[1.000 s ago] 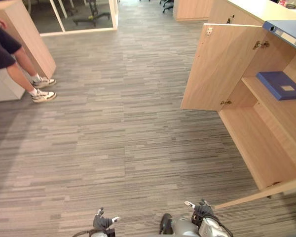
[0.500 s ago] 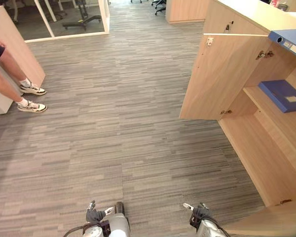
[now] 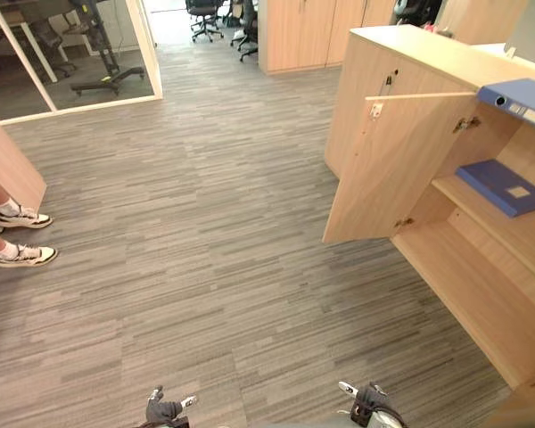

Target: Walk over to the cabinet, pick up the folder, carry it to the office cabinet, place the folder inside the office cabinet, then close the office cabinet door

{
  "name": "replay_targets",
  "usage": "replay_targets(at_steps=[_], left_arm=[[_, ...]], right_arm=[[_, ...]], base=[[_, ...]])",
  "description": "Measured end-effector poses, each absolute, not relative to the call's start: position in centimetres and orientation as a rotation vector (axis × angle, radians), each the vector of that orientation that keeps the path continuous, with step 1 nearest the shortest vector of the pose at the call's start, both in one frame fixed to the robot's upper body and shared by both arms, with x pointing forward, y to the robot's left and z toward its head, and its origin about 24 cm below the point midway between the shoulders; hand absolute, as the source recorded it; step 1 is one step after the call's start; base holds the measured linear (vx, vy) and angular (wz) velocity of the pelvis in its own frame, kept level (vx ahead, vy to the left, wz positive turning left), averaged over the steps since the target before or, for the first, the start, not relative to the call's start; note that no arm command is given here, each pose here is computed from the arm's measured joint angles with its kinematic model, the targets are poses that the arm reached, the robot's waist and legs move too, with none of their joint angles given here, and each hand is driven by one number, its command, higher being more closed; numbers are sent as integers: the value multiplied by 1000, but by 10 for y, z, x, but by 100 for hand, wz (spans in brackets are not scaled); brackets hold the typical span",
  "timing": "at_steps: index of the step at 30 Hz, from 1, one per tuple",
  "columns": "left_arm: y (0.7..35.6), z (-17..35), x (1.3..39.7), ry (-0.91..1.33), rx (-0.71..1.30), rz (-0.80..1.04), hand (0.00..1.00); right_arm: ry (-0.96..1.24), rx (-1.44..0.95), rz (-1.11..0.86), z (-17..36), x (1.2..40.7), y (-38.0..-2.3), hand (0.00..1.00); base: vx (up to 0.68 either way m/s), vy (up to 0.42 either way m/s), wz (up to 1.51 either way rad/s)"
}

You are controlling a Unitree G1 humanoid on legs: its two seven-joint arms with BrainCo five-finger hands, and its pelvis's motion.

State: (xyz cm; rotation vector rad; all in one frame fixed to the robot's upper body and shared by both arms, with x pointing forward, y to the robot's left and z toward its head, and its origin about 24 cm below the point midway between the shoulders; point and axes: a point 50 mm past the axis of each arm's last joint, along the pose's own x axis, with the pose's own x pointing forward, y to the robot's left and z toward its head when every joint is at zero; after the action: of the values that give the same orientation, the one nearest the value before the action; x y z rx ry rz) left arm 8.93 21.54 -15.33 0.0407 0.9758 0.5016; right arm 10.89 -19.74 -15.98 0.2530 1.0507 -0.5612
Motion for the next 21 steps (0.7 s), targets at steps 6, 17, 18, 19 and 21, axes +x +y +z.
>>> replay_targets(at_steps=[6, 17, 18, 19, 21], left_arm=[[207, -153, 97, 966, 31, 466, 0], [201, -153, 99, 964, -34, 472, 0], [203, -153, 98, 956, -46, 494, 0], [203, -153, 97, 956, -47, 500, 0], [205, -152, 99, 947, -49, 505, 0]], right_arm=[[1037, 254, -565, -158, 113, -201, 0], [1048, 252, -573, -160, 102, -199, 0], [1040, 243, -563, -159, 104, -200, 0], [1040, 236, -556, -159, 105, -200, 0], [1032, 237, -543, -158, 109, -197, 0]], base=[[114, -114, -33], [219, -202, -34], [489, -148, -81], [414, -41, -107], [444, 20, -114]])
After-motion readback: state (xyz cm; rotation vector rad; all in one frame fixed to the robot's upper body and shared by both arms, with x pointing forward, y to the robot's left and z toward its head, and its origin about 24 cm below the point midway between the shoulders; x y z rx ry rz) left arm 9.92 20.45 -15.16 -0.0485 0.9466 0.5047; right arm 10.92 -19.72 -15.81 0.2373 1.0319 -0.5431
